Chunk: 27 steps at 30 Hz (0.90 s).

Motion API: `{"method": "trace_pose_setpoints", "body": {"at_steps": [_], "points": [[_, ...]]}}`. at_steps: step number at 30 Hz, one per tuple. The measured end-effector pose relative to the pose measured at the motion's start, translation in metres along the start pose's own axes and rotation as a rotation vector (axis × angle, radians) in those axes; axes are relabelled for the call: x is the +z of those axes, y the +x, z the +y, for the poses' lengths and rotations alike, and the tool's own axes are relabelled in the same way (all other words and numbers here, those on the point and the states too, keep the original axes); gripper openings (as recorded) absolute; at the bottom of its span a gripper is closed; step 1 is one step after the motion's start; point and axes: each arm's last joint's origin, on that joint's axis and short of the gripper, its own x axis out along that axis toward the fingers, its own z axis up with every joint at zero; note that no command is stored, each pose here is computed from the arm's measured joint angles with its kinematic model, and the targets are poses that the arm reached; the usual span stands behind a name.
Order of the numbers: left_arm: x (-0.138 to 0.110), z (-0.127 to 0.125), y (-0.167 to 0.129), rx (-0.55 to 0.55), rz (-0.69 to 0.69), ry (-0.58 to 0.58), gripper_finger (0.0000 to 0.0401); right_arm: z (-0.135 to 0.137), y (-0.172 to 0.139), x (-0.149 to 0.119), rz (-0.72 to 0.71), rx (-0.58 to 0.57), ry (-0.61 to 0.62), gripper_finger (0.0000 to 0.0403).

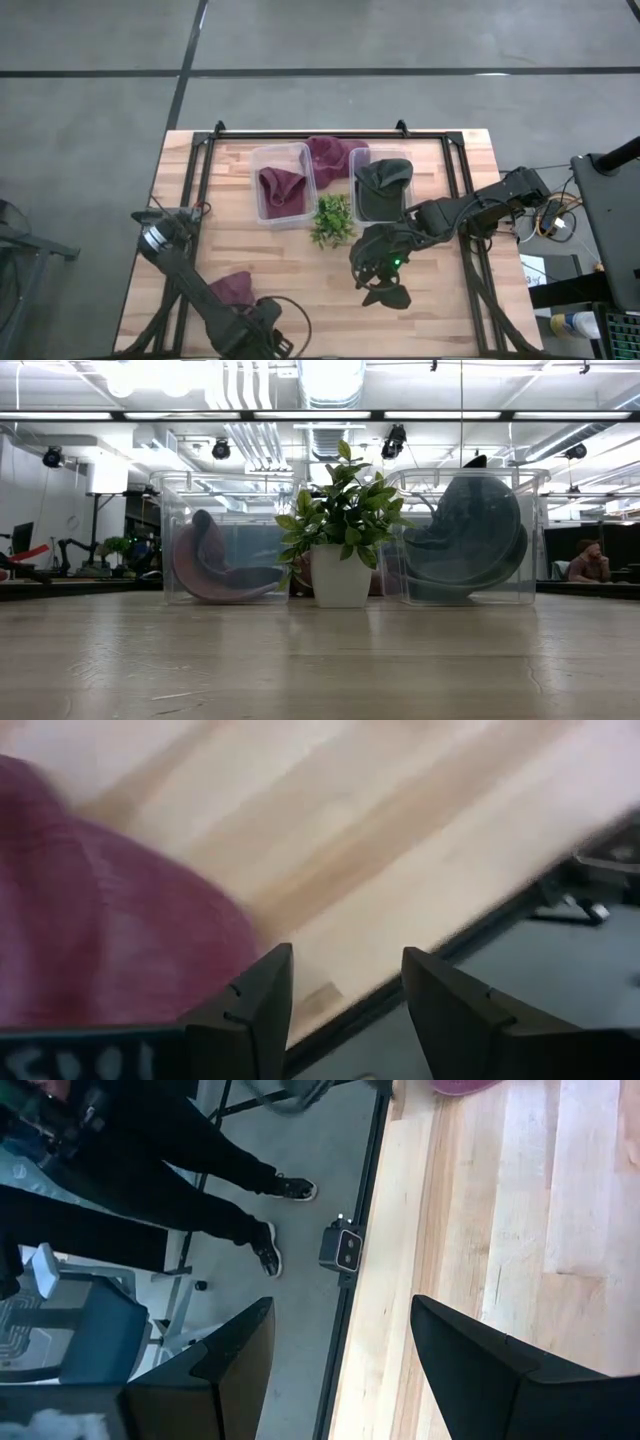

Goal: Pick & Place hat
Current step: Put the bottom red cap into the left transparent bin

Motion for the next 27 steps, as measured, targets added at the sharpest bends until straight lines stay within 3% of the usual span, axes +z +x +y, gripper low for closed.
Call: {"method": "trace_pose_setpoints", "body": {"at_steps": [9,11,15,22,27], "points": [[-0.026,-0.015,0.009,0.291,-0.051,0.287,0.0181,0.0,0.0,0.0,0.0,0.0,0.0,0.0228],[-0.038,-0.025,0.017,0.245,-0.04,0.351,0.0181,0.0,0.0,0.0,0.0,0.0,0.0,0.0228],[-0.055,-0.033,0.031,0.252,-0.035,0.493,0.0181,0.0,0.0,0.0,0.0,0.0,0.0,0.0228],[-0.065,-0.027,0.052,0.328,0.068,0.493,0.0181,0.0,0.0,0.0,0.0,0.0,0.0,0.0228],[-0.065,-0.023,0.059,0.363,0.06,0.452,0.0181,0.0,0.0,0.0,0.001,0.0,0.0,0.0228]]}}
